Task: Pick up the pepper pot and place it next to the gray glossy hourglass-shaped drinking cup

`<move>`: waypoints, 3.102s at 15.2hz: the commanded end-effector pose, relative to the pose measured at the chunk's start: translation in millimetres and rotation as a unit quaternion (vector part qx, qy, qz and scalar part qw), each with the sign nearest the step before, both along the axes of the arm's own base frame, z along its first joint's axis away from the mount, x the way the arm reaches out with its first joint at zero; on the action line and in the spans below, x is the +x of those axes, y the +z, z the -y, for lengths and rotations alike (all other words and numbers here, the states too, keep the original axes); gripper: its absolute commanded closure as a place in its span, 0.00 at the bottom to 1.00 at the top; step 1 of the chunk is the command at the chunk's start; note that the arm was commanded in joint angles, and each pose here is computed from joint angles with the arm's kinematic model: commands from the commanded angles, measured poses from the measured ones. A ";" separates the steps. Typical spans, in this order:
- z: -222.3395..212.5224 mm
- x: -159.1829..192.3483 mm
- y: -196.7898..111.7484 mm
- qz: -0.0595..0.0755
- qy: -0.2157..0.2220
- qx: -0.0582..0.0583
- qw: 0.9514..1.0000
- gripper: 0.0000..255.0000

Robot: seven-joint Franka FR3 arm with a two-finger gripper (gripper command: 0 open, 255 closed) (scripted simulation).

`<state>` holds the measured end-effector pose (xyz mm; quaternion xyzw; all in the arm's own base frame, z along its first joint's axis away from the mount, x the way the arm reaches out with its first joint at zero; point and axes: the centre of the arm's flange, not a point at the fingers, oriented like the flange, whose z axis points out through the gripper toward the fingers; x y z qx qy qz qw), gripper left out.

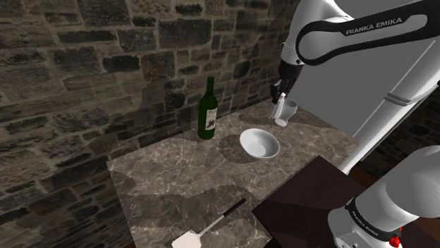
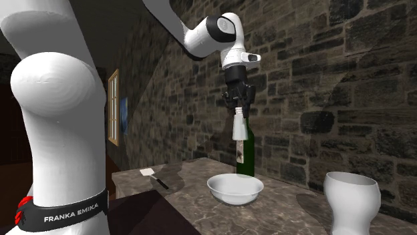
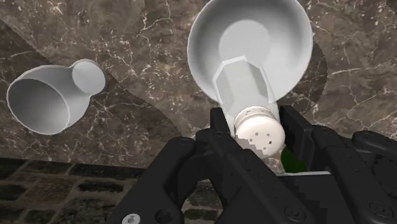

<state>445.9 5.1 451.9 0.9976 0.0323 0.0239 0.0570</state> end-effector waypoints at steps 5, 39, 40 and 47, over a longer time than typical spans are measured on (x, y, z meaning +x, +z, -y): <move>62.4 53.0 1.7 0.000 0.000 0.000 1.000 1.00; 292.7 249.4 -56.4 0.000 0.000 0.000 1.000 1.00; 292.7 249.4 -61.7 0.000 0.000 0.000 1.000 1.00; 292.7 249.4 -98.6 0.000 0.000 0.000 1.000 1.00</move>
